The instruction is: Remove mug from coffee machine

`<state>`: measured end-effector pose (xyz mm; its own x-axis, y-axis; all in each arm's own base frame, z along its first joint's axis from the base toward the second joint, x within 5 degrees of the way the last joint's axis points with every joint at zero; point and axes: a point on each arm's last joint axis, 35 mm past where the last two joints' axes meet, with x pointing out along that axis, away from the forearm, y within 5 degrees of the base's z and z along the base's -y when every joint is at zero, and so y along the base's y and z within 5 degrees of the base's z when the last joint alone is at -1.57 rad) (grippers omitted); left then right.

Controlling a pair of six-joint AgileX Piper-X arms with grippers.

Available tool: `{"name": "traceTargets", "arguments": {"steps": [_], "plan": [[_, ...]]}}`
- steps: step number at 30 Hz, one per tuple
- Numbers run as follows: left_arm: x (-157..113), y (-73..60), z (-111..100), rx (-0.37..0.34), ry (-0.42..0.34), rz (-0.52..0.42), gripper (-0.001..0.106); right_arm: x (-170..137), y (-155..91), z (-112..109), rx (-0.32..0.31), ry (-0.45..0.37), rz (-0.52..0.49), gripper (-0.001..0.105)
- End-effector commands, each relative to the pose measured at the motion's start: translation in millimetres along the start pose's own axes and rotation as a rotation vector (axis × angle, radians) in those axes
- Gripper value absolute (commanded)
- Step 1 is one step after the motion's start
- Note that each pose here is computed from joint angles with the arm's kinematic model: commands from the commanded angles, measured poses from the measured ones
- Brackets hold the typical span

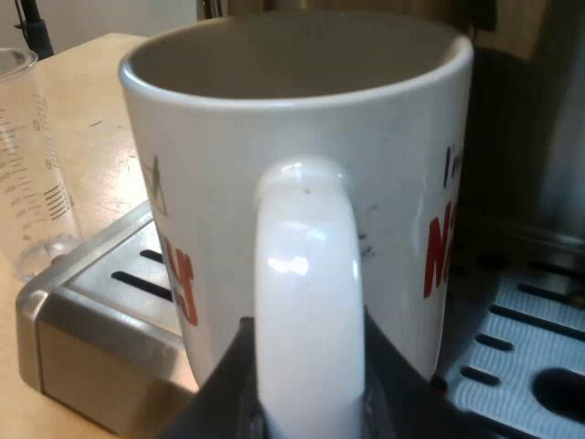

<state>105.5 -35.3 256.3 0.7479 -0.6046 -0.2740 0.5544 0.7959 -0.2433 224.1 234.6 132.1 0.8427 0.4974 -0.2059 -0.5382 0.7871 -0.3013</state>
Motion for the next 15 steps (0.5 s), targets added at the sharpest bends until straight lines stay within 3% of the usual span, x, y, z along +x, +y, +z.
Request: {"name": "traceTargets", "arguments": {"steps": [1,15], "plan": [[-0.1,-1.2,2.0,0.000,-0.014,-0.014,0.072,-10.3,-4.8,5.8,0.003,-0.041,-0.022,0.000],[-0.1,-1.2,2.0,0.000,-0.014,-0.014,0.072,-38.5,-17.6,20.6,0.022,-0.099,-0.037,0.000]]}}
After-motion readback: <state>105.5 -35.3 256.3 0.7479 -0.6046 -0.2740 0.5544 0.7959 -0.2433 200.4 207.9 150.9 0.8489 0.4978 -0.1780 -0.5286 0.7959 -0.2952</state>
